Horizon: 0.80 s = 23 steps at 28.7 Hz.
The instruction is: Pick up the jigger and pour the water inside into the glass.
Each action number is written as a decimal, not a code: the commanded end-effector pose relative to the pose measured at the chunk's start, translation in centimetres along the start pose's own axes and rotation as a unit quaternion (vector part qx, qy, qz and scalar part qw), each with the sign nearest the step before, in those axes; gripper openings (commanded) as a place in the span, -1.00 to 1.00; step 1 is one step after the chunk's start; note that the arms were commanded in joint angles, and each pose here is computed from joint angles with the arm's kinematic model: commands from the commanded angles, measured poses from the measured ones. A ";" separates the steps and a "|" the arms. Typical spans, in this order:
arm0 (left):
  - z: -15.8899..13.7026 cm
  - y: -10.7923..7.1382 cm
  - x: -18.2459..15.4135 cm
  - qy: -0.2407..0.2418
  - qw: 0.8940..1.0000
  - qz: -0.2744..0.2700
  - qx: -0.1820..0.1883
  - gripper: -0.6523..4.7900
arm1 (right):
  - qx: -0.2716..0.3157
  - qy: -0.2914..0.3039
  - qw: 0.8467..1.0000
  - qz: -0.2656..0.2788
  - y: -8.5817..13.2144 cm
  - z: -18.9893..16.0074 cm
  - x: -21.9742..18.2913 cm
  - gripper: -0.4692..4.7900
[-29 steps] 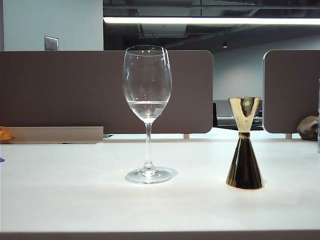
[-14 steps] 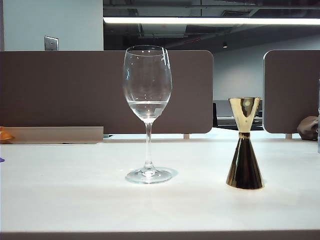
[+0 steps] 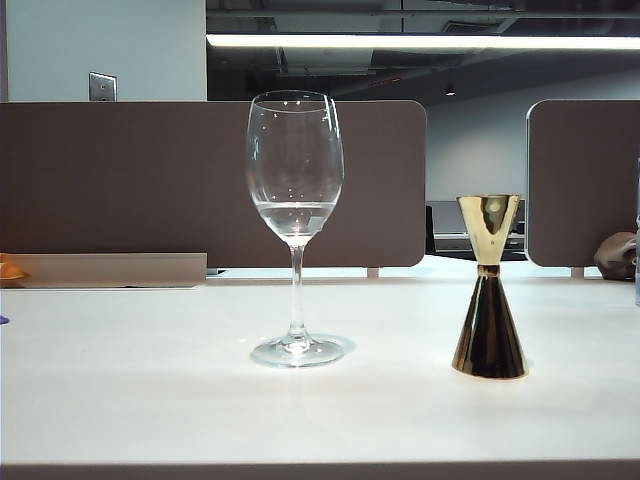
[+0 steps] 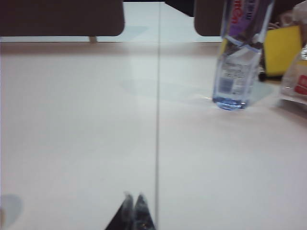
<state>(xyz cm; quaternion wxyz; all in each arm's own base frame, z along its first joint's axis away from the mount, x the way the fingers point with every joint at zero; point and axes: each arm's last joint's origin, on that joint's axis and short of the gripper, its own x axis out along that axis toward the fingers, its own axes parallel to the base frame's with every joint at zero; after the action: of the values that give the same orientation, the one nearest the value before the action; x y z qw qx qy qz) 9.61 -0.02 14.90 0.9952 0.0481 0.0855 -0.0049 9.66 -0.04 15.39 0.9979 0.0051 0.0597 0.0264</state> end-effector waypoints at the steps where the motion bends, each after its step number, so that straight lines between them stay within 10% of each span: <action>1: 0.1 -0.2 0.0 -0.007 0.998 -0.031 -0.059 -0.78 | 0.016 -0.005 0.997 0.077 0.4 0.0 0.0 -0.77; 10: 0.3 -1.0 -0.2 0.009 0.963 -0.186 -0.197 -0.78 | 0.034 0.004 0.946 0.323 1.8 0.0 -0.5 -0.77; 23: 3.3 -1.1 -1.0 -0.072 0.930 -0.263 -0.248 -0.78 | 0.171 0.016 0.925 0.338 1.8 1.0 -0.7 -0.77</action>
<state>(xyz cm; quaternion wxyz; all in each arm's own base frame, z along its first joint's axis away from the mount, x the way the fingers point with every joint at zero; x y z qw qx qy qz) 9.35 -1.38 16.55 0.9434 -0.2261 0.0681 -0.2329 8.97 1.75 15.87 0.9221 0.1458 0.0850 0.3483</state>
